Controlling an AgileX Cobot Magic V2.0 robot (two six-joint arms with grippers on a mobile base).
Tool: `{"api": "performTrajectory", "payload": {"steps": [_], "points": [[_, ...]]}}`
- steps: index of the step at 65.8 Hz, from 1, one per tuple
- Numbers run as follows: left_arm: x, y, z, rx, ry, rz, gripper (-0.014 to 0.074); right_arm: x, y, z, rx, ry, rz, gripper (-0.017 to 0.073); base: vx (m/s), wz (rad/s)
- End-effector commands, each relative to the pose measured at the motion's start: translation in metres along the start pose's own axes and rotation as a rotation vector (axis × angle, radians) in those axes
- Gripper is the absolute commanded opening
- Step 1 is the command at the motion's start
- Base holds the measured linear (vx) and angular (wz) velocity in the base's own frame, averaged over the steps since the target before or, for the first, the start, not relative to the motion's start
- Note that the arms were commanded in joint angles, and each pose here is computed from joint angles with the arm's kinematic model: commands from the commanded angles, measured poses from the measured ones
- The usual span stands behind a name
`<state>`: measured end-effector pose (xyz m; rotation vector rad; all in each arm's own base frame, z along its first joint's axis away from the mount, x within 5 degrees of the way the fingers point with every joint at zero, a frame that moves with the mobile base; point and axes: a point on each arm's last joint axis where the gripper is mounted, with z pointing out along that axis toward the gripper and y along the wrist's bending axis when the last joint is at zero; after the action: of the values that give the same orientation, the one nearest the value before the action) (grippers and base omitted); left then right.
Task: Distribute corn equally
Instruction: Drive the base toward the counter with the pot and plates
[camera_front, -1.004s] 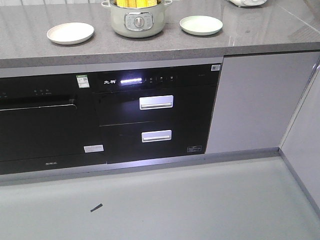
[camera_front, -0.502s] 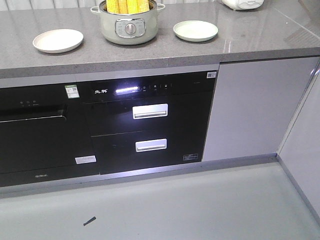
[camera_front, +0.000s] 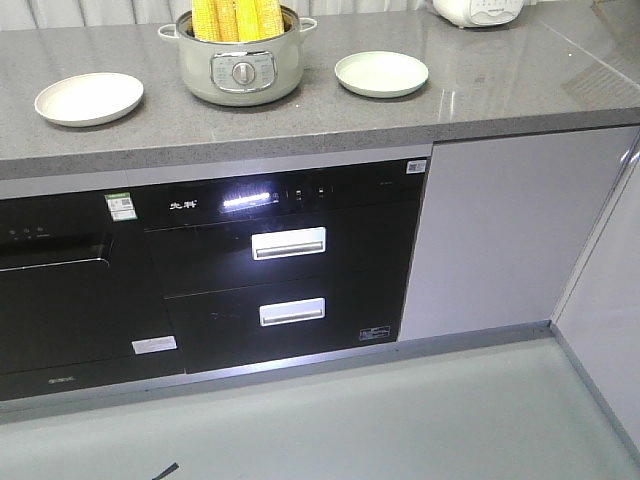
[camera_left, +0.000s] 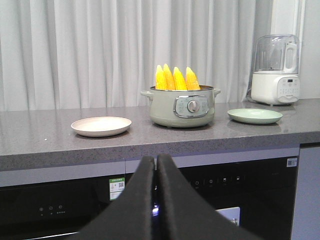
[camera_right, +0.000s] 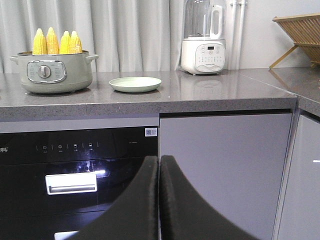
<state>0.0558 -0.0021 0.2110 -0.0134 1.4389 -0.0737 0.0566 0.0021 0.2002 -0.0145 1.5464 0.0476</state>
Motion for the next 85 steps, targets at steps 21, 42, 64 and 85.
{"api": "performTrajectory", "payload": {"steps": [21, 42, 64, 85], "points": [[-0.0027, -0.0005, -0.0014, 0.009, -0.073, -0.010, -0.0006, -0.0031, 0.0008, 0.0001, -0.009, -0.064, -0.011, 0.0000, 0.12, -0.01], [-0.0027, -0.0005, -0.0014, 0.009, -0.073, -0.010, -0.0006, -0.0031, 0.0008, 0.0001, -0.009, -0.064, -0.011, 0.0000, 0.11, 0.03], [-0.0027, -0.0005, -0.0014, 0.009, -0.073, -0.010, -0.0006, -0.0031, 0.0008, 0.0001, -0.009, -0.064, -0.011, 0.0000, 0.11, 0.06], [-0.0027, -0.0005, -0.0014, 0.009, -0.073, -0.010, -0.0006, -0.0031, 0.0008, 0.0001, -0.009, -0.064, -0.011, 0.0000, 0.11, 0.07]]}}
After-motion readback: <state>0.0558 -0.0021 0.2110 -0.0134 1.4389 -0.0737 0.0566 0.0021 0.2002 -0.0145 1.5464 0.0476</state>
